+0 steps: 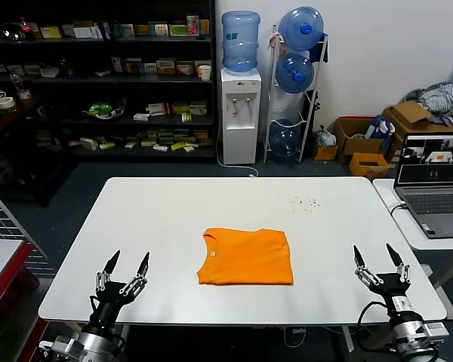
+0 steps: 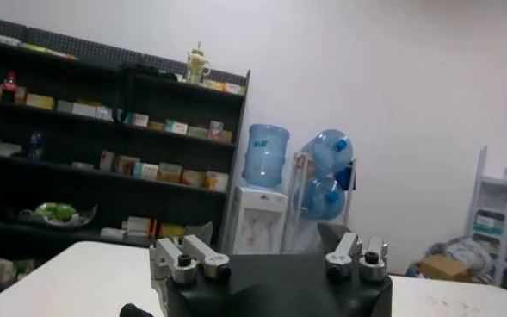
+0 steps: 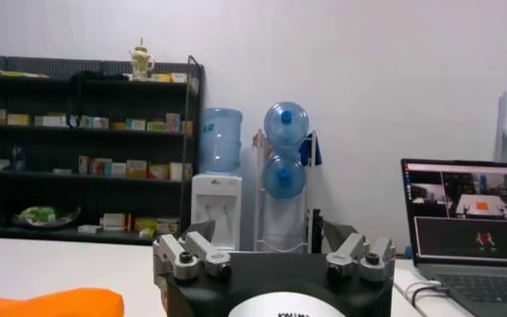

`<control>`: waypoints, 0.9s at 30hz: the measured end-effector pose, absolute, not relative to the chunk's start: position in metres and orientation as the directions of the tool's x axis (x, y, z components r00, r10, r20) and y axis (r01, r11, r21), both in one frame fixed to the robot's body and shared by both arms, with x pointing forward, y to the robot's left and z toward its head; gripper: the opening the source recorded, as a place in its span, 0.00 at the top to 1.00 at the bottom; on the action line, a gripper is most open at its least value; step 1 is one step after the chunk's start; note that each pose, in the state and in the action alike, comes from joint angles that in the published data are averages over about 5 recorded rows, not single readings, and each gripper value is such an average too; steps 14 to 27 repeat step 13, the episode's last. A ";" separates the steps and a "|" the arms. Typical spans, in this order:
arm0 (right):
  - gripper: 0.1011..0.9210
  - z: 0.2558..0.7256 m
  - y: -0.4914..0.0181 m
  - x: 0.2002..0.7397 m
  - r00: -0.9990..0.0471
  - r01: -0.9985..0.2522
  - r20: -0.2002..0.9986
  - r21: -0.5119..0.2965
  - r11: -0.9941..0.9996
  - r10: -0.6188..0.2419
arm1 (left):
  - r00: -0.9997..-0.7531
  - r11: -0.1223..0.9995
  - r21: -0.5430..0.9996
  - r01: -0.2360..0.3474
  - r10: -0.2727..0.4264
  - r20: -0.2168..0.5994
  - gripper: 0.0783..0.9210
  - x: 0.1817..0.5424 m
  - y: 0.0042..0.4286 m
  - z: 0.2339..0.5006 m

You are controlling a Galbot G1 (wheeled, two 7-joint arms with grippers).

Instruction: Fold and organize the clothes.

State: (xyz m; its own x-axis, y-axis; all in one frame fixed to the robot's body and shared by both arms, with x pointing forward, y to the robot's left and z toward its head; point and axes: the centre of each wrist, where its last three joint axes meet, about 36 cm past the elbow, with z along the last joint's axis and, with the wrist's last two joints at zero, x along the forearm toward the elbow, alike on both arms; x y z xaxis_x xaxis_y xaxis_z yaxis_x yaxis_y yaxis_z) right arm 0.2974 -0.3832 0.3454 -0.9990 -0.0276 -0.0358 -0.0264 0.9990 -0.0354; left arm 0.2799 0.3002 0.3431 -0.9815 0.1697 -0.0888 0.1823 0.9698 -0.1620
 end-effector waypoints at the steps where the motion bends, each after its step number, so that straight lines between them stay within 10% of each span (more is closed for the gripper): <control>1: 0.12 0.344 -0.383 0.297 -0.999 -0.025 -0.036 -0.037 0.999 -0.026 | -0.982 0.970 -0.160 0.180 0.167 -0.090 0.12 0.279 0.300 0.343; 27: 0.12 0.336 -0.379 0.291 -0.999 -0.013 -0.038 -0.049 0.999 -0.014 | -0.983 0.975 -0.143 0.172 0.159 -0.095 0.12 0.275 0.303 0.340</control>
